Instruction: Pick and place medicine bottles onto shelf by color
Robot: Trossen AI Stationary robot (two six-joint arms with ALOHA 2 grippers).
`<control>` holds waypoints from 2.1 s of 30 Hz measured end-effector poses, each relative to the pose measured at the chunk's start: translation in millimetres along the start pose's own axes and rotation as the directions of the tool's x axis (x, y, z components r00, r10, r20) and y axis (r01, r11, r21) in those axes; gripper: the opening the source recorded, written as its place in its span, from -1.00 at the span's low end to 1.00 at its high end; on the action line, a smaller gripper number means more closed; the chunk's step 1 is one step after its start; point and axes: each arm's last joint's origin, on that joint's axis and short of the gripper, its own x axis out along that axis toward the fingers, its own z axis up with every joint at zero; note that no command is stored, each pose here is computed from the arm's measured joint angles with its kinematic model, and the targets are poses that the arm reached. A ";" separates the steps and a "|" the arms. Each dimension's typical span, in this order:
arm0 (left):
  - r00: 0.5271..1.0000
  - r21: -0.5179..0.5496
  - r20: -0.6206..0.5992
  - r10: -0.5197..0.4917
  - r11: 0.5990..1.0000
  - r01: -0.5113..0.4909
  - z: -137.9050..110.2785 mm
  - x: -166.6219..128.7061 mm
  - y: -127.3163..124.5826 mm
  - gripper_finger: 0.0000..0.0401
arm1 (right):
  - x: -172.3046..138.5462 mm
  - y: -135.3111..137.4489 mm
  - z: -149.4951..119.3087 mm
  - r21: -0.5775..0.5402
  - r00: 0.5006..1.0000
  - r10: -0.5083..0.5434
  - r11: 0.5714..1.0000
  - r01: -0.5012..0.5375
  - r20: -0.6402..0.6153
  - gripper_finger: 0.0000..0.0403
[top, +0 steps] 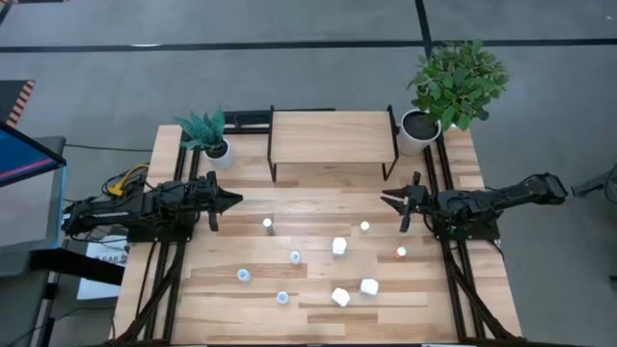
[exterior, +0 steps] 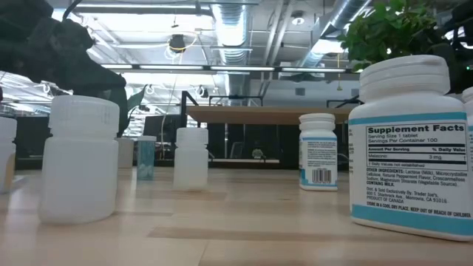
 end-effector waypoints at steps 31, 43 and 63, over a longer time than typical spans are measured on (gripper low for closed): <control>0.998 -0.077 0.021 -0.065 0.995 0.067 2.4 0.1 -2.3 -0.50 | 0.0 0.0 0.1 -0.021 1.000 0.000 1.000 0.000 0.000 -0.46; 0.987 -0.079 0.125 -0.097 0.991 0.107 12.6 -0.9 -5.0 -0.11 | -0.2 1.5 2.2 0.306 0.999 0.046 0.951 -0.048 0.014 -0.46; 0.891 0.325 0.272 -0.363 0.906 0.270 45.9 6.8 -31.1 -0.11 | -59.3 5.1 202.0 0.248 0.885 0.464 0.863 -0.440 -0.045 -0.46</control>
